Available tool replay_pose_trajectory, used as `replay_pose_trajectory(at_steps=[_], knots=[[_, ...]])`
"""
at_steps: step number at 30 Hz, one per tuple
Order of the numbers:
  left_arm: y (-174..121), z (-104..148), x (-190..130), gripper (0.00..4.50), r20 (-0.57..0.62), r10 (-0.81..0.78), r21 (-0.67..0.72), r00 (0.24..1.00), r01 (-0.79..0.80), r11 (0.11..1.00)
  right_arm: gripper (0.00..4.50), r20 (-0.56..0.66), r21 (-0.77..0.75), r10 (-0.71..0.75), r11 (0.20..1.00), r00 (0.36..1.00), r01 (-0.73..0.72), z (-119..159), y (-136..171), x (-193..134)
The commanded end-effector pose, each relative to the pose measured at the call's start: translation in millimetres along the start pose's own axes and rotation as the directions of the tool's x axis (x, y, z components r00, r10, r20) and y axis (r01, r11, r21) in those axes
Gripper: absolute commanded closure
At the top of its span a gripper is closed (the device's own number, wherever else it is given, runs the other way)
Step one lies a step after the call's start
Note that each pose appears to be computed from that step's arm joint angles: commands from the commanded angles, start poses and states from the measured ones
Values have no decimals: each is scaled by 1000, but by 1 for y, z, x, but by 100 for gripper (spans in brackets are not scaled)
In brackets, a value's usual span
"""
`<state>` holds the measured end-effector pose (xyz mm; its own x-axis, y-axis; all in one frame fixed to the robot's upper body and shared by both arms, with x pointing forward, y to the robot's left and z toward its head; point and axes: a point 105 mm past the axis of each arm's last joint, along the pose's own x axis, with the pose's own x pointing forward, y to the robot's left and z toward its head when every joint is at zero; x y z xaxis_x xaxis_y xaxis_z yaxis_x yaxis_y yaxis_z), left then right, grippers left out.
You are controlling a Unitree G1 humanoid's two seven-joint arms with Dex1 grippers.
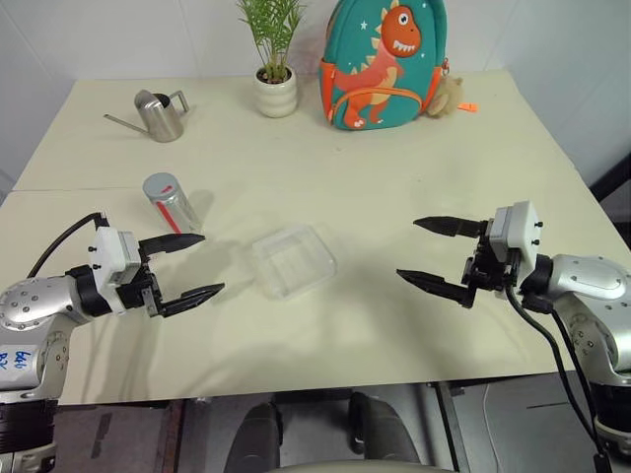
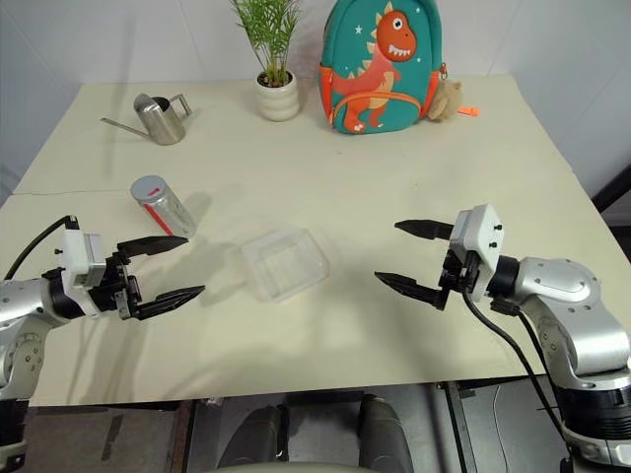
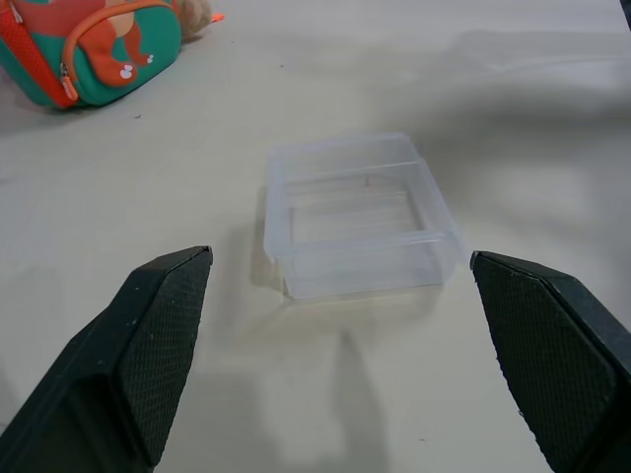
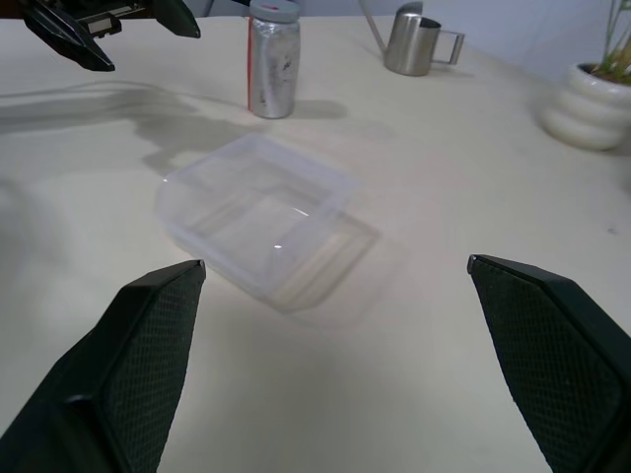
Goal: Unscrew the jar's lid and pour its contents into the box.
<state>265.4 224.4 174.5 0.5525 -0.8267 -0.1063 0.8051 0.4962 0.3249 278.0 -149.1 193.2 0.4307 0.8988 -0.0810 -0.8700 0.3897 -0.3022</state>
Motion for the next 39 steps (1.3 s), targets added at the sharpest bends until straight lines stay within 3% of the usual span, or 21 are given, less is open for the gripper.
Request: replay_pose_trajectory(at_steps=[1, 6, 11, 17, 23, 30, 39], knots=[[3, 10, -9, 2, 41, 77, 12, 996, -78, 997, 0, 28, -37, 18, 999, 999, -17, 8, -3, 6], [8, -9, -24, 2, 54, 385, -54, 921, -382, 922, 0, 54, -43, 76, 996, 996, -74, 10, -4, 21], [17, -24, -20, 2, 63, 689, -112, 722, -681, 724, 0, 112, -48, 128, 991, 985, -123, 26, -5, 40], [36, -34, -7, 2, 41, 876, -93, 481, -871, 483, 0, 170, -33, 160, 987, 972, -157, 42, 0, 59], [59, -39, -1, 2, 25, 934, -83, 357, -930, 358, 0, 181, -25, 172, 985, 968, -170, 47, 8, 67], [75, -40, 38, 2, 59, 889, -115, 454, -882, 457, 0, 191, -31, 170, 985, 967, -167, 55, 14, 73], [97, -43, 47, 2, 62, 893, -101, 445, -888, 450, 0, 222, -24, 164, 986, 961, -163, 63, 20, 77]])
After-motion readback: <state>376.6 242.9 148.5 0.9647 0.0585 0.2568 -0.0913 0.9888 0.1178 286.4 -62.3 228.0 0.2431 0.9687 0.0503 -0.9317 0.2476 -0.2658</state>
